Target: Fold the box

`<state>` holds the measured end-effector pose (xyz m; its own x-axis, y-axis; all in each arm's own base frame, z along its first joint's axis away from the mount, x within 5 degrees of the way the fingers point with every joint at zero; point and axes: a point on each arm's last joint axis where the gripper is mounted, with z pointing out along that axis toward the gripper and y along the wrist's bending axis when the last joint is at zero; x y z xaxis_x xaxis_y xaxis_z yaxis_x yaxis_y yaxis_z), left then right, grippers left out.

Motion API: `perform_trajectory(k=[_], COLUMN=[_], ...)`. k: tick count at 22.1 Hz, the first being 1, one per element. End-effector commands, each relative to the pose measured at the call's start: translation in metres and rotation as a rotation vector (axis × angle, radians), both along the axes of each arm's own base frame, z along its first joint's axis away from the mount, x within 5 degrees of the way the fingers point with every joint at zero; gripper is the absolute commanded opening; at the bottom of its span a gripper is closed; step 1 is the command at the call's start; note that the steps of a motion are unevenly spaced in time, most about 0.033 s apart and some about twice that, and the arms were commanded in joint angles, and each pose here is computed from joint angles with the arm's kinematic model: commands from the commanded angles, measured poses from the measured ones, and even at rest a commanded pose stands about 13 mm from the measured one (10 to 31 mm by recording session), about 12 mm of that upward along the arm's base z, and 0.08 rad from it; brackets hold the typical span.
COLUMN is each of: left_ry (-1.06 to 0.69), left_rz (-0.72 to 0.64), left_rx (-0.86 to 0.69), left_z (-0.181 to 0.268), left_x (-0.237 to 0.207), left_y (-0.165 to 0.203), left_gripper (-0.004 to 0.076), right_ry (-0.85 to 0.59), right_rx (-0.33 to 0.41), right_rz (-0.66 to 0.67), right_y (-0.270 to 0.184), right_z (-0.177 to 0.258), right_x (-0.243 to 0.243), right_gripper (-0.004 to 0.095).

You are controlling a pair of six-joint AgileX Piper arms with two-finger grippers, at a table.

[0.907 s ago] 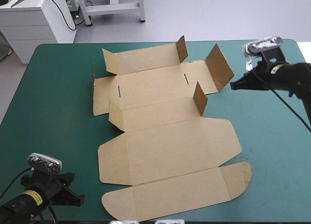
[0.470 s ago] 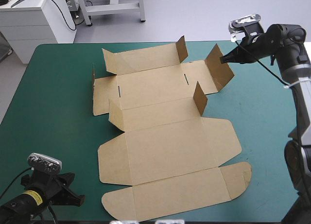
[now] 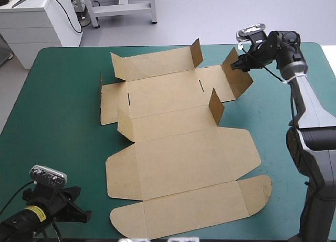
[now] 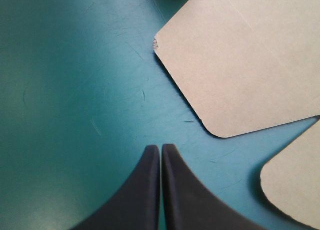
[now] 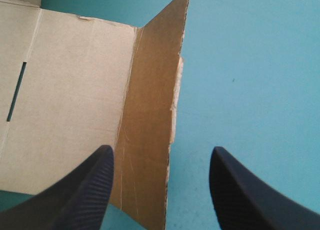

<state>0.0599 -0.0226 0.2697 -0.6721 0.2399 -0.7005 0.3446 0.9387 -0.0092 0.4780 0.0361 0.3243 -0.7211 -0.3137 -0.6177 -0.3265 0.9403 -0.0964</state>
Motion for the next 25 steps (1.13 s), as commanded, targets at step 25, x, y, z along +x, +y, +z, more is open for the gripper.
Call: perform_trajectory(k=[25], left_ry=[-0.059], left_rz=[0.003], left_rx=[-0.031], left_z=[0.011], left_x=[0.004], left_y=[-0.002], left_gripper=[-0.0008], right_ry=[-0.049], right_rx=[0.03], right_rz=[-0.016], right_y=[0.003], right_z=[-0.019], right_x=[0.022], right_gripper=[0.0292])
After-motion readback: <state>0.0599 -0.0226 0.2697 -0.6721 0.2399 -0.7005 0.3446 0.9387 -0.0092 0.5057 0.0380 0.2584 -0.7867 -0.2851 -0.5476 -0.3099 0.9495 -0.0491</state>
